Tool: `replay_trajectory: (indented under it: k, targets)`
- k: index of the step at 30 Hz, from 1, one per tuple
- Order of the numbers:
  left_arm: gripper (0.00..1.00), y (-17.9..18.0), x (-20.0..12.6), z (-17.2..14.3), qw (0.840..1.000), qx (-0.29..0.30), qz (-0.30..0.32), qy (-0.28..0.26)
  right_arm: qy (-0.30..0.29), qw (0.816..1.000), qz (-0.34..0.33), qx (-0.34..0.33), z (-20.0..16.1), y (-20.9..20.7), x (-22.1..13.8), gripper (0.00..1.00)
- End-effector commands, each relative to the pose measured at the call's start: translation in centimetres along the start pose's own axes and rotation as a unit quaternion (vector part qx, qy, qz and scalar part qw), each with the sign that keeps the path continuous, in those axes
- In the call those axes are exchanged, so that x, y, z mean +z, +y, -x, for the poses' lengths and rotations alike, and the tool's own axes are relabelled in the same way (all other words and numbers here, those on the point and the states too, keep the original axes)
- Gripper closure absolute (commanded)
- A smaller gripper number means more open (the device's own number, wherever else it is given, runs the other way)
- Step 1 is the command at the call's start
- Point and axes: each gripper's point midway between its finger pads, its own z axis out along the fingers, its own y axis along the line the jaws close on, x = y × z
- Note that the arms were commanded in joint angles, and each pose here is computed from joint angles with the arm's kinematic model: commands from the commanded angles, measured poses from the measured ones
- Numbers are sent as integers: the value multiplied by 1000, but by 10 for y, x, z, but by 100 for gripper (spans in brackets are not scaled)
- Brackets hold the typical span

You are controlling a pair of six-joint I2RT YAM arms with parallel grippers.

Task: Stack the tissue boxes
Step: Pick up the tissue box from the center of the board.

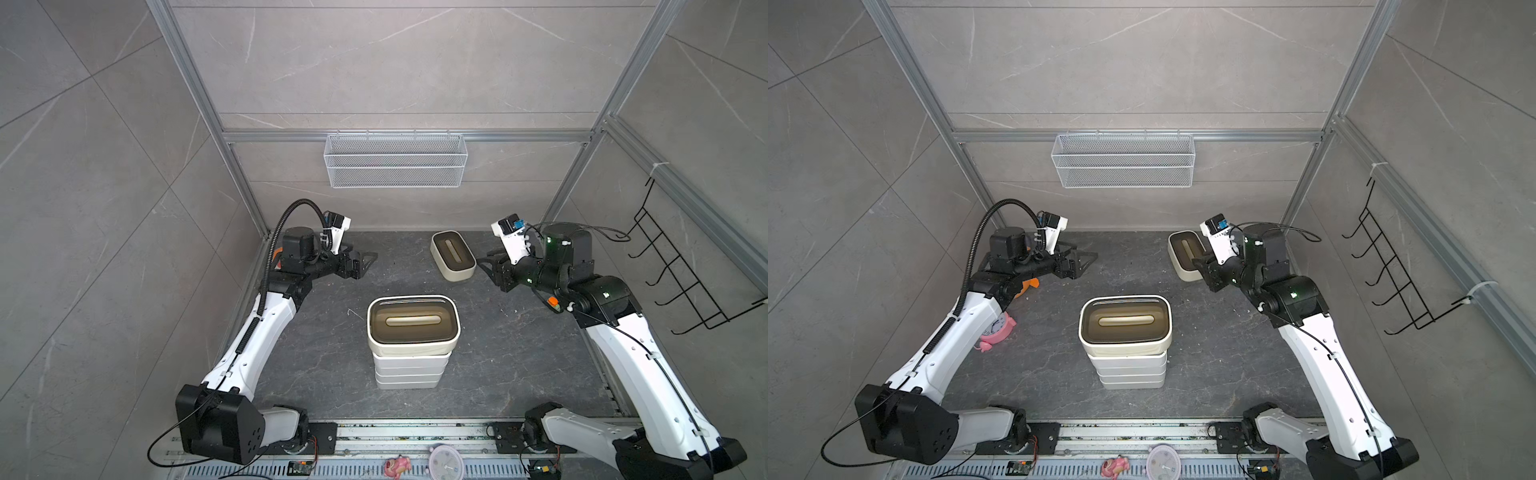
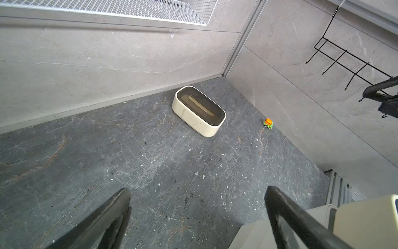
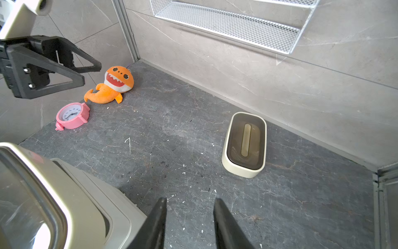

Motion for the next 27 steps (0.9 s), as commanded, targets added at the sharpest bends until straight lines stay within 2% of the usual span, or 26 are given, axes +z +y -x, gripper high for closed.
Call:
replay_trajectory:
  k: [1,8,11,14,18,21,27]
  targets:
    - [0,-2,-4,7,999,31,7,-13,-25,1000,11,-15,13,8,-14,61]
    - [0,-2,-7,9,999,38,12,-22,-23,999,13,-23,20,9,-16,61]
    - [0,5,-10,13,998,35,40,-27,-28,999,10,-30,25,8,-19,61]
    - [0,18,-25,23,994,6,104,-37,-28,999,17,-26,31,8,-14,62]
    - [0,16,-61,26,983,-58,159,-64,-42,998,43,-23,44,17,-15,63]
    - [0,2,-82,25,979,-98,157,-80,-54,996,60,-43,51,25,-23,62]
    - [0,-31,-110,19,976,-164,127,-59,-62,994,70,-65,58,32,-32,63]
